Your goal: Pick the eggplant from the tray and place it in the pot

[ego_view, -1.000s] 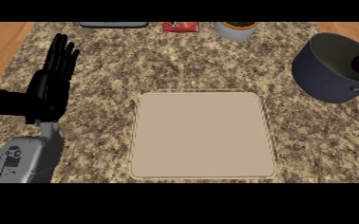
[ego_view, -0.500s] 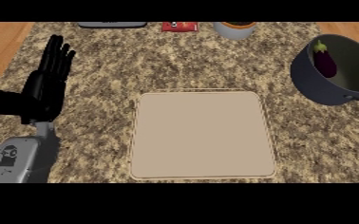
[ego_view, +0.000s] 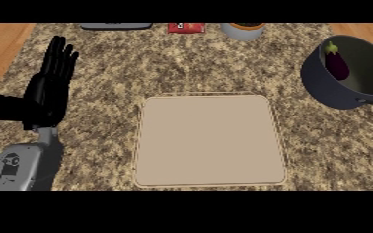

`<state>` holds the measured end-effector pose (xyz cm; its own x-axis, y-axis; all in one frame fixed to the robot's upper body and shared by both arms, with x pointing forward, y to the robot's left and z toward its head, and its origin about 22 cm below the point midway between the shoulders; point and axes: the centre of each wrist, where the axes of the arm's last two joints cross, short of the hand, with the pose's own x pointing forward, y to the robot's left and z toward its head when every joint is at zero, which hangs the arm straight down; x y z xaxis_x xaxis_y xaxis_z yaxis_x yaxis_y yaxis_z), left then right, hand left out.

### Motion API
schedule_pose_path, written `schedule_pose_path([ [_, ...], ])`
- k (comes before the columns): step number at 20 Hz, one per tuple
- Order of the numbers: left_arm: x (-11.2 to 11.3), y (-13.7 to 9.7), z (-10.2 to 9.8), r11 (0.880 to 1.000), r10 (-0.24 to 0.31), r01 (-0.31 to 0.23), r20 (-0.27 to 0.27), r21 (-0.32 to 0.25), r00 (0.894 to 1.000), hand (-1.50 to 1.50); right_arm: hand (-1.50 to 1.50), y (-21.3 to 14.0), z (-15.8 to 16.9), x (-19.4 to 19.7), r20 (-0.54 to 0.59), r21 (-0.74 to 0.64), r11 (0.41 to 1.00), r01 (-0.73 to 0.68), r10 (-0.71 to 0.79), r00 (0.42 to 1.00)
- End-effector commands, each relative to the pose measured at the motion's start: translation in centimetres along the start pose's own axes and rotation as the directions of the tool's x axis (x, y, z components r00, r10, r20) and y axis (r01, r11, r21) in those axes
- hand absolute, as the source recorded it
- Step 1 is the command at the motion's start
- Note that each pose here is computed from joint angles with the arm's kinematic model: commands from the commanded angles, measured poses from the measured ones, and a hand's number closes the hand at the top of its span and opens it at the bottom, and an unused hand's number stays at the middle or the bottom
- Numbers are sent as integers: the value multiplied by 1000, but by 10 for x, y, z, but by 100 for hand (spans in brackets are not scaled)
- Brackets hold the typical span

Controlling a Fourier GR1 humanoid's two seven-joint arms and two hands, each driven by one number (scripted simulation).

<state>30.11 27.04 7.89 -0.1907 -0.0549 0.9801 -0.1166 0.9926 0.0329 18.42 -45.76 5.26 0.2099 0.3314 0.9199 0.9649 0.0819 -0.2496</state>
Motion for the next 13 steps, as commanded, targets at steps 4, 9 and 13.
schedule_pose_path([
  [4,2,18,3,1000,-3,3,9,0,1000,0,-150,-81,6,-30,20,-57,998,31,-30,999],
  [9,-17,5,9,1000,-1,0,-13,-15,1000,0,-150,-110,-2,-47,14,-51,998,42,-41,999],
  [13,2,-18,11,1000,14,-14,-6,7,1000,0,-150,-148,0,-51,28,-62,998,0,2,1000],
])
